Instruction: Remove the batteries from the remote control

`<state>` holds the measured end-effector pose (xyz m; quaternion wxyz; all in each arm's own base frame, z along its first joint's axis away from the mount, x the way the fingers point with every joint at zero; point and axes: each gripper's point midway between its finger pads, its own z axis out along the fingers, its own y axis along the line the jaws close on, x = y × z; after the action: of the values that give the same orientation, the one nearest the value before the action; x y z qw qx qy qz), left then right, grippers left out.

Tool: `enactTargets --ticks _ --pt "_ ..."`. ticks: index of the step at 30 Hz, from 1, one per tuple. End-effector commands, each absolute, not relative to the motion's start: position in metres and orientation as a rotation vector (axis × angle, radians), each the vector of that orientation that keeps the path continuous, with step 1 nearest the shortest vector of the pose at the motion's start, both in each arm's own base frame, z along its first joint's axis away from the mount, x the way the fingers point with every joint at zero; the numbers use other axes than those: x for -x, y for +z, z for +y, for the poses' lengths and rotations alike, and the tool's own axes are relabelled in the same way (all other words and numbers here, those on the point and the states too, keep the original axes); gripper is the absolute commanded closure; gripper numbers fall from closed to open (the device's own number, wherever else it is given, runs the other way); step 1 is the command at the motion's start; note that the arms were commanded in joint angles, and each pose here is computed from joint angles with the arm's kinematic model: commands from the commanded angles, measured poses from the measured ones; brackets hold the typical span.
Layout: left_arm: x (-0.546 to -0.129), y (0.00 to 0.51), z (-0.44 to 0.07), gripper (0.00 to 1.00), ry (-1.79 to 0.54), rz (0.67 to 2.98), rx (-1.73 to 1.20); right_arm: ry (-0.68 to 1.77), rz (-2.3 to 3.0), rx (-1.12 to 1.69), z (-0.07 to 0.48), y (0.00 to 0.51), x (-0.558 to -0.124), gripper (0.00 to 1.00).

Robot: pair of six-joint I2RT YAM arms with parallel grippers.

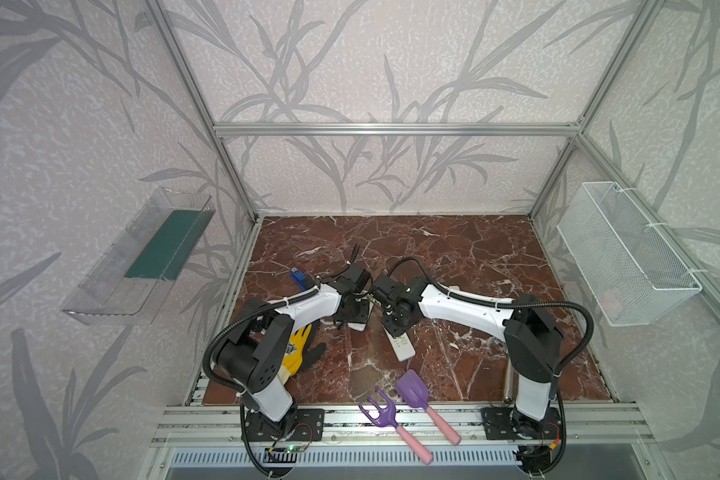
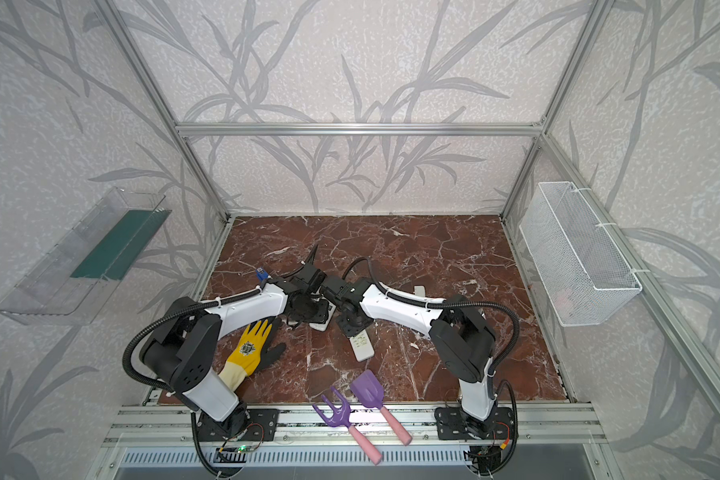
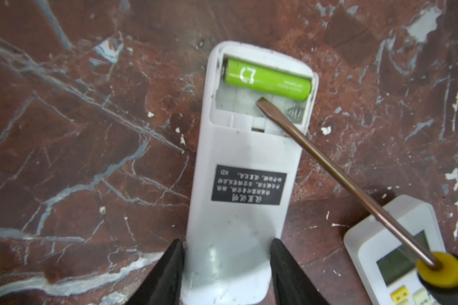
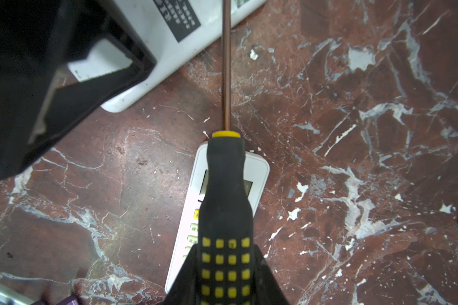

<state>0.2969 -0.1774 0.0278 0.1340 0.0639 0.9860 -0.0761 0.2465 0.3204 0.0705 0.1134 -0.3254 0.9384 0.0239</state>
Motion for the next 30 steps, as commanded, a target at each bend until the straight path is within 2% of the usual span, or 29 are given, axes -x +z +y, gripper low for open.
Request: enactTargets --ticks 1,8,14,17,20,26,30 --pt "-0.279 -0.005 -0.168 0.50 -0.161 2.953 -0.195 0.015 2.784 0.952 0.315 0.070 -0.248 1.00" --pt "-0.275 -0.011 -0.171 0.50 -0.186 2.969 -0.204 -0.015 2.803 0.950 0.316 0.064 -0.250 1.00" --pt "-0.271 -0.011 -0.176 0.31 -0.205 2.971 -0.270 -0.014 2.812 0.950 0.316 0.060 -0.249 1.00" --pt "-0.269 -0.013 -0.176 0.27 -0.191 2.969 -0.295 -0.015 2.810 0.951 0.316 0.059 -0.249 1.00" --pt "-0.268 -0.017 -0.173 0.32 -0.156 2.971 -0.282 -0.015 2.811 0.948 0.315 0.059 -0.249 1.00" --pt "-0.264 -0.024 -0.170 0.53 -0.142 2.989 -0.264 -0.010 2.816 0.930 0.316 0.057 -0.249 1.00" --pt "-0.263 -0.027 -0.171 0.58 -0.146 2.997 -0.275 0.008 2.823 0.912 0.318 0.051 -0.247 1.00"
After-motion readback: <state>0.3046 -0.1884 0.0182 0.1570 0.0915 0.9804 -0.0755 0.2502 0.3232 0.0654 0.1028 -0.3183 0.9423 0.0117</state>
